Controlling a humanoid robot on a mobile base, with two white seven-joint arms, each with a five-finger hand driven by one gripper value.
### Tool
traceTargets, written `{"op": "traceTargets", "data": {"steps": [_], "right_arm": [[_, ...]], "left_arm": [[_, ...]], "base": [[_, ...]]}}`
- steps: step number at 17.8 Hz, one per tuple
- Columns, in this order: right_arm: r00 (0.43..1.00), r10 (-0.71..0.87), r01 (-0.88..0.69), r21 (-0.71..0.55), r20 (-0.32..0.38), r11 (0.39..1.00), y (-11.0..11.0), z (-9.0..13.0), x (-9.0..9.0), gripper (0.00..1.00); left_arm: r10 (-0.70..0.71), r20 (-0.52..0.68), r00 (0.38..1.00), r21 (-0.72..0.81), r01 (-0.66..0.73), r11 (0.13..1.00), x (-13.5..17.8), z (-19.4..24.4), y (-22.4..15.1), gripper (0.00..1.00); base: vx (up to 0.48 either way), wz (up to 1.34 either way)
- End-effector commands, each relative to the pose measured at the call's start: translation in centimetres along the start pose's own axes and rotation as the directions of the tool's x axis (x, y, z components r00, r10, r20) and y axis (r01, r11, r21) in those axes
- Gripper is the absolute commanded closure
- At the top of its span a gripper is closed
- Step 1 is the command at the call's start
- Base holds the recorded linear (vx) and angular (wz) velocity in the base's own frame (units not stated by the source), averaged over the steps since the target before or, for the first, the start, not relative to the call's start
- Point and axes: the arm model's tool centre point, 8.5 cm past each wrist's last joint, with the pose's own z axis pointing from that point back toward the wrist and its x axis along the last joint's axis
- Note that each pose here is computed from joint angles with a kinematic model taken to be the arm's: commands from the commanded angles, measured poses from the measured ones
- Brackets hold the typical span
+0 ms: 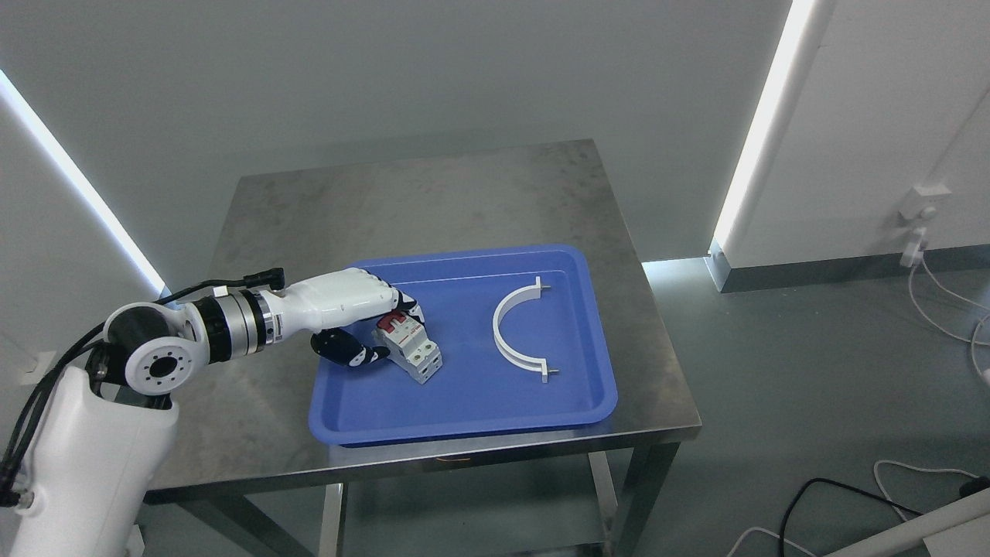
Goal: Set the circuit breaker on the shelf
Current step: 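Close the left hand around the circuit breaker and lift it, then hold the breaker in the left hand while turning toward the bin shelf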
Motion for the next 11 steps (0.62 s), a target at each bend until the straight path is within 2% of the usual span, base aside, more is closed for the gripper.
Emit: {"op": "traceTargets", "data": {"steps": [1,2,3,5,7,9,10,11], "right_arm": [[0.999,0.001,0.0,-0.018,0.043,1.0,-1.2,0.0,-0.3,0.0],[0.999,0.002,-0.001,-0.019,0.043,1.0,-1.2,0.0,-0.3,0.0],[0.999,0.001,0.0,-0.018,0.043,1.0,-1.2,0.0,-0.3,0.0],[0.999,0.002,-0.001,-0.019,0.043,1.0,-1.2,0.0,-0.3,0.0],[0.999,0.002,-0.001,-0.019,0.043,1.0,-1.2,0.0,-0.3,0.0],[0.999,0.001,0.0,-0.018,0.043,1.0,-1.2,0.0,-0.3,0.0],[0.999,0.001,0.0,-0.018,0.041,1.0,-1.2,0.0,-0.4,0.0],[0.999,0.001,0.0,-0.018,0.043,1.0,-1.2,0.0,-0.3,0.0]], "left_arm": [[0.074,0.052,0.996,0.106,-0.079,0.991,0.1,-0.2,0.6,0.94],[0.105,0.082,0.991,0.157,-0.117,0.981,0.1,0.0,1.2,0.99],[0.143,0.111,0.983,0.212,-0.164,0.963,0.1,0.4,1.9,1.0],[0.257,0.21,0.943,0.382,-0.321,0.866,0.2,1.0,3.5,0.99],[0.377,0.312,0.872,0.524,-0.489,0.698,0.0,1.5,3.5,0.98],[0.44,0.324,0.838,0.642,-0.536,0.549,-2.0,4.3,3.1,0.96],[0.456,0.356,0.816,0.7,-0.556,0.448,-2.5,5.2,3.0,0.93],[0.474,0.382,0.794,0.774,-0.555,0.306,-3.1,6.4,3.1,0.91]], "base": [[0.0,0.0],[0.0,0.0],[0.0,0.0],[0.0,0.0],[0.0,0.0],[0.0,0.0],[0.0,0.0],[-0.002,-0.05]]}}
